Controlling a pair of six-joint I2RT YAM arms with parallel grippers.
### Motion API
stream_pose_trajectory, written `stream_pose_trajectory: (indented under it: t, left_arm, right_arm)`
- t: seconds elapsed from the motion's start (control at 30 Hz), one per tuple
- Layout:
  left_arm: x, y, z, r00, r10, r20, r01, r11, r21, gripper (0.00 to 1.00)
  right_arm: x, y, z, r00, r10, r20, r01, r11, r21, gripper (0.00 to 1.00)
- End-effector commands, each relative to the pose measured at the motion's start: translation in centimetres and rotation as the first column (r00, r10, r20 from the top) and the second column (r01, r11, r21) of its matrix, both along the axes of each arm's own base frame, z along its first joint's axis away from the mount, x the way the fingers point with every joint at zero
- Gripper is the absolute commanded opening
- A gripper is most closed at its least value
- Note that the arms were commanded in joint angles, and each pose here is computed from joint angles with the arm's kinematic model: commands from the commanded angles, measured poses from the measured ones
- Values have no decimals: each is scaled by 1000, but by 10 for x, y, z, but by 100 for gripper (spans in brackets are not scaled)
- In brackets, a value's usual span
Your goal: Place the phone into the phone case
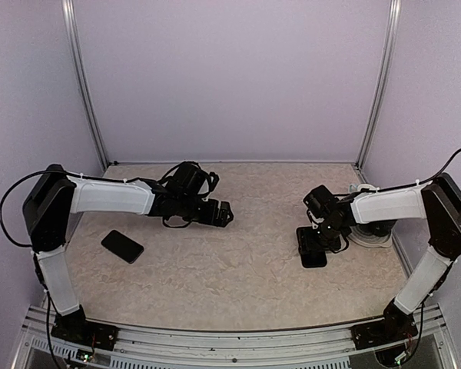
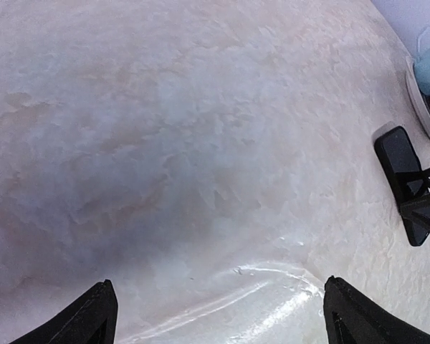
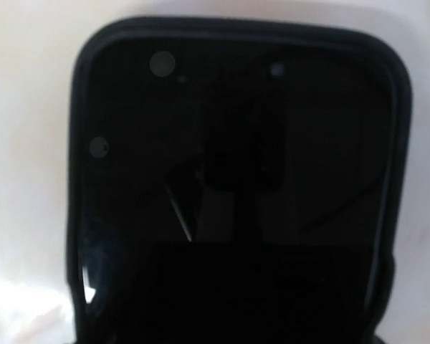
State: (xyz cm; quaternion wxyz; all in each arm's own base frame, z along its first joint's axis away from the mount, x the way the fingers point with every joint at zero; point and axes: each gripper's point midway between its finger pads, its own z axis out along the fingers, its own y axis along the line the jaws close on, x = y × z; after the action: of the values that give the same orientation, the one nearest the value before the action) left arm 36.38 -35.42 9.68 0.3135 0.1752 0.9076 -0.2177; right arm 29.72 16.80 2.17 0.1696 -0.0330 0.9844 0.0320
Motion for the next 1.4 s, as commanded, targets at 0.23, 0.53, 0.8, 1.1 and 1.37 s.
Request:
stream_pose_trajectory:
  t: [0.23,0.53,0.8,1.1,1.37]
  left_arm:
    - [31,47,18,990,135,48,-137,990,36,99]
    - [59,111,0,957,284,57,-289,921,263,99]
    - [100,162,-33,940,338,-43,-299,878,373,98]
    - [122,183,-77,917,373,-138,-312,890,333,84]
    - [109,149,-85,952,232,-199,-194,962,193,59]
  right_arm:
    - [45,-19,-6,999,40,28,-39,999,-15,57]
    - [50,-7,22,997,47,63,-51,997,60,99]
    - [60,4,83,971,104,216,-131,985,116,99]
    - [52,-1,89,970,106,221,-133,985,110,99]
    - [47,-7,101,965,91,246,-120,987,106,99]
